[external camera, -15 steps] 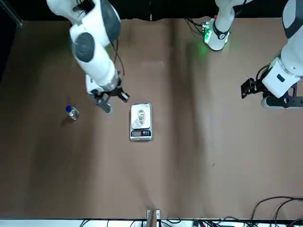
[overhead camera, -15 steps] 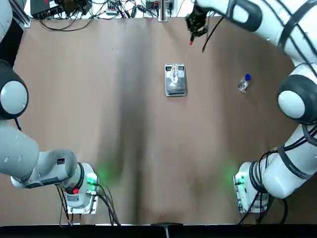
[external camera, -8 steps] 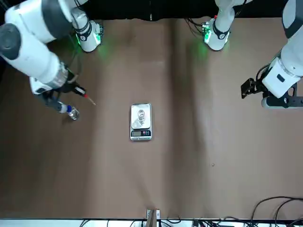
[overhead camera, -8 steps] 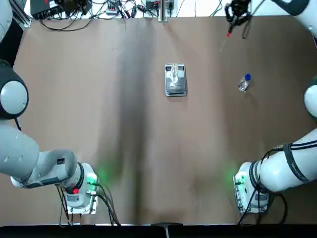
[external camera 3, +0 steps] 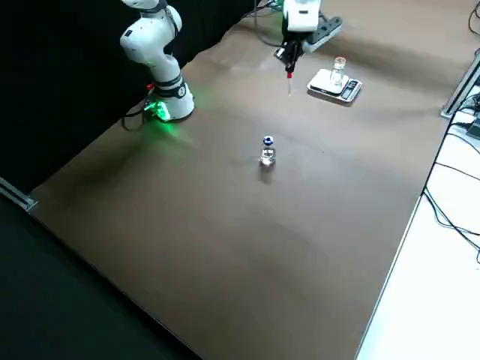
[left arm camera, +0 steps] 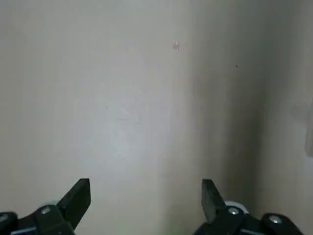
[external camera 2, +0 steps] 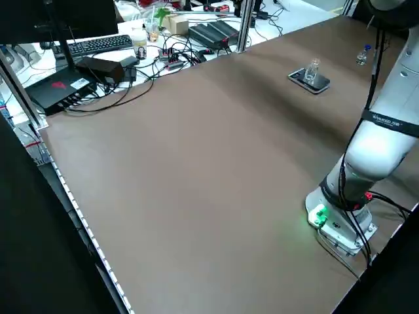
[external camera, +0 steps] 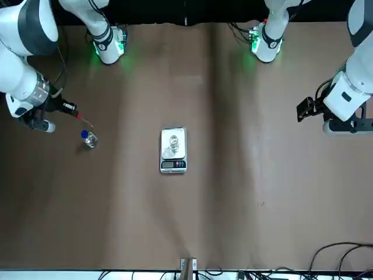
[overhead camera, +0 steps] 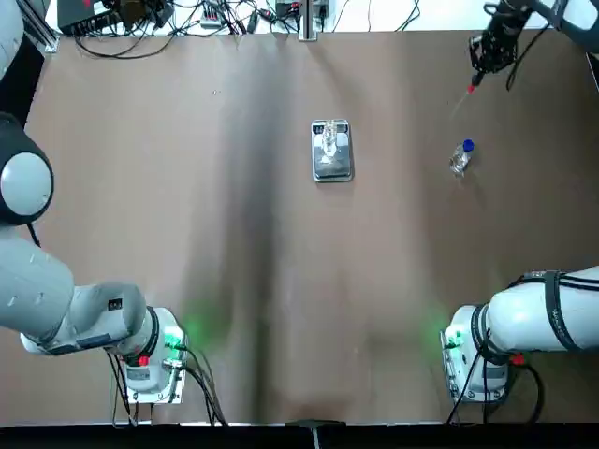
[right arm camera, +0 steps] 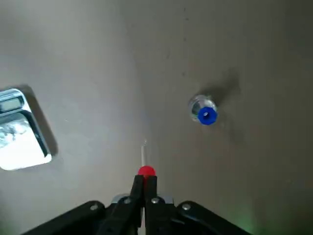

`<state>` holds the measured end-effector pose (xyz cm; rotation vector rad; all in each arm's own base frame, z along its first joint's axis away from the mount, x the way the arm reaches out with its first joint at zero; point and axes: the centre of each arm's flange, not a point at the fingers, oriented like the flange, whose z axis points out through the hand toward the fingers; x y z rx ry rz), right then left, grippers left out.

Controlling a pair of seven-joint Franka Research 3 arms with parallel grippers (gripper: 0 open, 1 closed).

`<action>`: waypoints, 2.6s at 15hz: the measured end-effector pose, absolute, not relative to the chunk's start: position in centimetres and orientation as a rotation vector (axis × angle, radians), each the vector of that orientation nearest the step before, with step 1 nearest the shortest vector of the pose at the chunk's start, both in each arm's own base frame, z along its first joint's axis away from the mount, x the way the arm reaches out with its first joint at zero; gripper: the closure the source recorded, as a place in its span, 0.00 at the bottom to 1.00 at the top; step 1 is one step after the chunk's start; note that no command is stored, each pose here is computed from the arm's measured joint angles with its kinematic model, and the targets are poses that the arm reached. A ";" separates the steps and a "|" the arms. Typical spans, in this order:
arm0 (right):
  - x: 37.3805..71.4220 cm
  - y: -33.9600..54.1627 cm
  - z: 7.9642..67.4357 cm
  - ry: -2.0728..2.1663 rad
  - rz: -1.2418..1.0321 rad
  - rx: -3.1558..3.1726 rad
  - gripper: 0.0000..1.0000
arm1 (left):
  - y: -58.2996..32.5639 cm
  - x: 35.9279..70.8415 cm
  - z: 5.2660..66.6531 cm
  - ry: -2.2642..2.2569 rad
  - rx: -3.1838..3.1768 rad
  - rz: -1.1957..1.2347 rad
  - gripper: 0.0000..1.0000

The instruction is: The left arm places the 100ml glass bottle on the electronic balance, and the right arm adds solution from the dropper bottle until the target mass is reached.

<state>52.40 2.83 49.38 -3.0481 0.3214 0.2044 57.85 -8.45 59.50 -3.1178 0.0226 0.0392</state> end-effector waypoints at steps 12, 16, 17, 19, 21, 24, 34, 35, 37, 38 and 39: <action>50.2 -7.0 44.4 0.123 0.100 -3.070 0.96 | -8.3 57.9 59.5 0.022 -3.118 0.041 0.00; 50.5 -7.0 43.9 0.123 0.061 -3.075 0.96 | -8.0 57.7 59.3 0.026 -3.114 0.070 0.00; 50.6 -7.0 43.6 0.125 0.062 -3.075 0.96 | -7.9 57.7 59.3 0.026 -3.114 0.072 0.00; 50.7 -7.2 42.8 0.130 0.074 -3.074 0.96 | -7.9 57.6 59.4 0.025 -3.114 0.071 0.00; 50.8 -7.3 42.3 0.133 0.087 -3.074 0.96 | -7.9 57.6 59.5 0.025 -3.114 0.066 0.00; 50.7 -7.3 41.2 0.098 0.120 -3.071 0.96 | -7.9 57.4 59.8 0.025 -3.112 0.066 0.00; 49.9 -7.4 38.9 0.065 0.133 -3.070 0.96 | -7.4 57.4 59.7 0.011 -3.112 0.070 0.00; 49.9 -7.4 38.7 0.064 0.131 -3.071 0.96 | -7.2 57.5 59.7 0.006 -3.112 0.070 0.00; 50.0 -7.3 38.4 0.062 0.130 -3.072 0.96 | -7.0 57.5 59.7 0.000 -3.112 0.070 0.00; 50.0 -7.3 38.3 0.061 0.126 -3.072 0.96 | -7.0 57.5 59.7 0.000 -3.112 0.070 0.00; 50.1 -7.3 38.3 0.060 0.124 -3.073 0.96 | -7.0 57.5 59.7 0.000 -3.112 0.070 0.00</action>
